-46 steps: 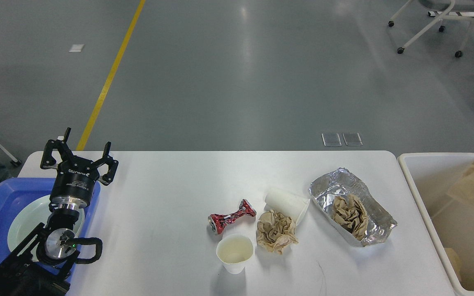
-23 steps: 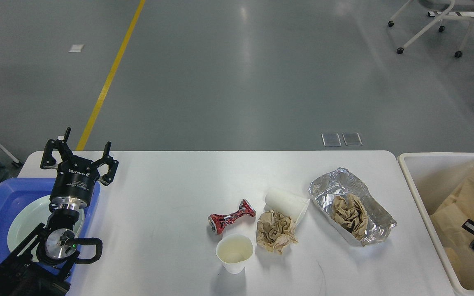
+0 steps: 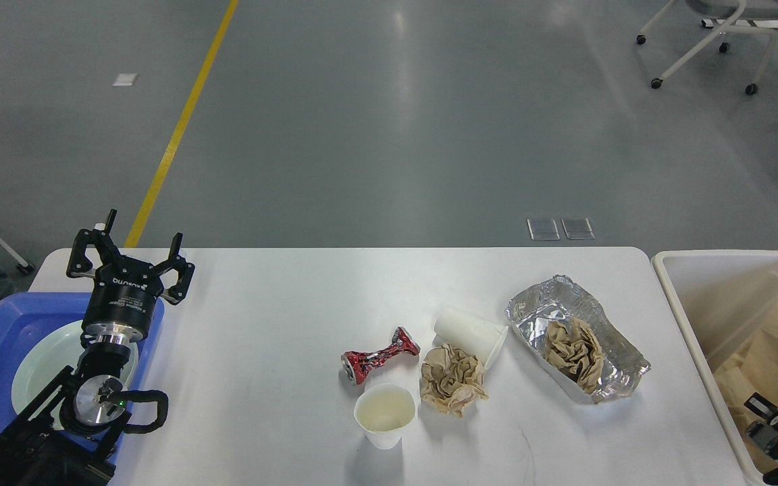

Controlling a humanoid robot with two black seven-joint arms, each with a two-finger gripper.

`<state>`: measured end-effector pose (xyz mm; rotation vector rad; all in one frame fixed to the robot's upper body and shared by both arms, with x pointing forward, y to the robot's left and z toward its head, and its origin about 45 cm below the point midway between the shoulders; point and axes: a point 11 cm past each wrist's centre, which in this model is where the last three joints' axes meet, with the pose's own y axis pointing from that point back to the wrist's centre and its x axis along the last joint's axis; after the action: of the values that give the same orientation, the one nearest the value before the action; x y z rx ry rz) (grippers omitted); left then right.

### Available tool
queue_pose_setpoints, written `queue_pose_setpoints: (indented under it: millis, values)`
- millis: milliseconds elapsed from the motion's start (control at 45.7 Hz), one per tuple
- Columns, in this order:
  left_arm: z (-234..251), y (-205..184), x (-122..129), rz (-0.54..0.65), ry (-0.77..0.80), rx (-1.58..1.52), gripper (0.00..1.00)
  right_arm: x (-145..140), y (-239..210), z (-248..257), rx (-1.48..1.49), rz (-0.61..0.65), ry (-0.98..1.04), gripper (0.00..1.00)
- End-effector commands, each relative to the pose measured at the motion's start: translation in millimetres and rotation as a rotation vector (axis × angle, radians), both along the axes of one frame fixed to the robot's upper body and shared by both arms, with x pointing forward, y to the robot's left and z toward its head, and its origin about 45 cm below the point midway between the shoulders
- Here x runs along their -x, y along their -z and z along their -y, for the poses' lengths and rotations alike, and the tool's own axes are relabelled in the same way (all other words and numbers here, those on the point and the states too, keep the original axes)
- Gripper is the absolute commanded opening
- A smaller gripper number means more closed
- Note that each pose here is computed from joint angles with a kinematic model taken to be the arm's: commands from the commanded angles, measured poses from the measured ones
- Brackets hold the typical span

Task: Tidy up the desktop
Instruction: 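Release the bag inside the bin and open the right gripper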

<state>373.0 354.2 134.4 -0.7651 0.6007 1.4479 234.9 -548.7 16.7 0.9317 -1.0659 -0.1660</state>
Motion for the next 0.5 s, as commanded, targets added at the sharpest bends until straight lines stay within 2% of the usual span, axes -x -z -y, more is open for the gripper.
queue_pose_setpoints:
  millis: [0,66,88,109,481]
  values:
    - [0.0,0.0,0.0,0.0,0.0,0.001,0.96,-1.4,-1.8,1.5,0.013,0.017,0.002,0.35]
    - [0.0,0.0,0.0,0.0,0.0,0.001,0.96,-4.5,-5.9,4.3,0.043,0.05,0.002,0.82]
    - [0.0,0.0,0.0,0.0,0.0,0.001,0.96,-5.4,-7.2,5.3,0.055,0.061,0.002,0.94]
    - [-0.6,-0.2,0.0,0.0,0.0,-0.002,0.96,-5.7,-7.2,4.7,0.06,0.066,0.001,1.0]
    - [0.0,0.0,0.0,0.0,0.0,0.001,0.96,-8.3,-10.6,6.8,0.067,0.071,-0.002,1.0]
